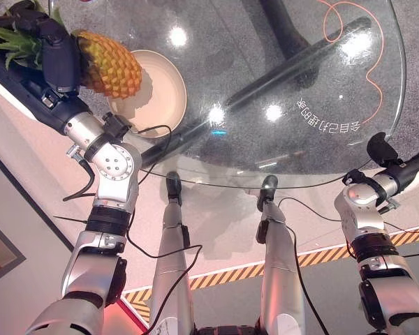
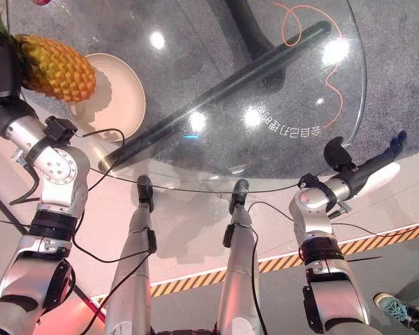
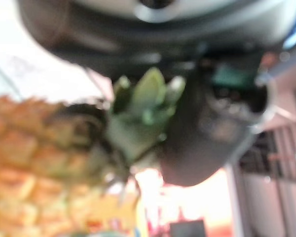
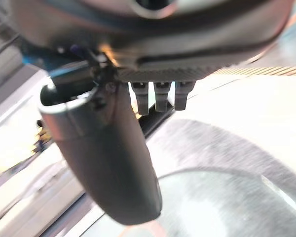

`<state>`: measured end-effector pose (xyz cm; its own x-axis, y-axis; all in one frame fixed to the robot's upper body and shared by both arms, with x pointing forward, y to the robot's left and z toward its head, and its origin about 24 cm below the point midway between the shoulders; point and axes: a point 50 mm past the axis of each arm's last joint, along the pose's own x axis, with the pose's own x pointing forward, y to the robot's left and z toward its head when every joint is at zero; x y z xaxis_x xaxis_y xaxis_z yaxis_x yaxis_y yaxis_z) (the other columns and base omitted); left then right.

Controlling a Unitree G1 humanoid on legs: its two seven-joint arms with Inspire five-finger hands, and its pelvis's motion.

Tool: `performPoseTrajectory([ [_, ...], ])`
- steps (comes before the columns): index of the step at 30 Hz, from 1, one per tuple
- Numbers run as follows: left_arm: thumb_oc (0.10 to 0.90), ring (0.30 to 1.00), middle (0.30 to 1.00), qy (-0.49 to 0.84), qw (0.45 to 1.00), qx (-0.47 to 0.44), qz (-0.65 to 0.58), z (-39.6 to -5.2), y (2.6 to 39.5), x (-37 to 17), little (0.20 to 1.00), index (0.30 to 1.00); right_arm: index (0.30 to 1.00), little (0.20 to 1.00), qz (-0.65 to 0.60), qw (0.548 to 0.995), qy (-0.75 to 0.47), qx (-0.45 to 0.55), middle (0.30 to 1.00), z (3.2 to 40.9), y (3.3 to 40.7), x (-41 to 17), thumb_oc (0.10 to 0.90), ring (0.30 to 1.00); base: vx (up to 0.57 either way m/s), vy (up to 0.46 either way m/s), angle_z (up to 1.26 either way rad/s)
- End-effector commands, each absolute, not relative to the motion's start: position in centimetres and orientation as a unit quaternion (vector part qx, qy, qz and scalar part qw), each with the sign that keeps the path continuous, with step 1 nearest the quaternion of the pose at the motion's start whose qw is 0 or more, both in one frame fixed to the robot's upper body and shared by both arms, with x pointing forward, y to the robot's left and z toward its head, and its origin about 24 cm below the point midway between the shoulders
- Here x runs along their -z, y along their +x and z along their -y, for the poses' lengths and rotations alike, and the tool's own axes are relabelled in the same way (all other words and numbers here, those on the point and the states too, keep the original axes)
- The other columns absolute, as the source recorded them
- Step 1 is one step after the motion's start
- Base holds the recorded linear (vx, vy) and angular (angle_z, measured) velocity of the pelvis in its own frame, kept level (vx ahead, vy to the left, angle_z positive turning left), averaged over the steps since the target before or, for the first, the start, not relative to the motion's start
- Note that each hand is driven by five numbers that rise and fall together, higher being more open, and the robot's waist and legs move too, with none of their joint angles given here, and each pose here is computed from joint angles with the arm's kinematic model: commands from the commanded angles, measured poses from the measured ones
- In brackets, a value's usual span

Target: Pick up the fruit to the plate

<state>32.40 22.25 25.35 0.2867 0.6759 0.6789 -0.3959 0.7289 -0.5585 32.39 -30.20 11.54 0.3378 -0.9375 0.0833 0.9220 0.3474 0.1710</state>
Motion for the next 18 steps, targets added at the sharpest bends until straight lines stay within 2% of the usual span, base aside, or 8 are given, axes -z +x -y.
performPoseTrajectory([
  [1,0.1,0.3,0.3,-0.13,0.687,-0.292,0.653,-22.2,29.6,-32.2,0.2,0.3,0.9,0.9,0.112,0.755,0.088,0.64,0.9,33.8,30.6,-12.8,0.8,0.9,0.0,-0.035,0.01],
  [6,0.1,0.3,0.3,-0.06,0.687,-0.308,0.655,-21.8,30.5,-33.3,0.2,0.3,0.9,0.9,-0.045,0.755,0.114,0.644,0.9,36.5,29.1,-6.9,0.8,0.9,0.0,-0.027,0.0],
  [18,0.1,0.3,0.3,0.002,0.71,-0.297,0.638,-21.0,31.7,-33.4,0.2,0.3,0.9,0.9,-0.23,0.799,0.133,0.539,0.9,35.2,27.9,-0.7,0.8,0.9,0.0,-0.014,0.0],
])
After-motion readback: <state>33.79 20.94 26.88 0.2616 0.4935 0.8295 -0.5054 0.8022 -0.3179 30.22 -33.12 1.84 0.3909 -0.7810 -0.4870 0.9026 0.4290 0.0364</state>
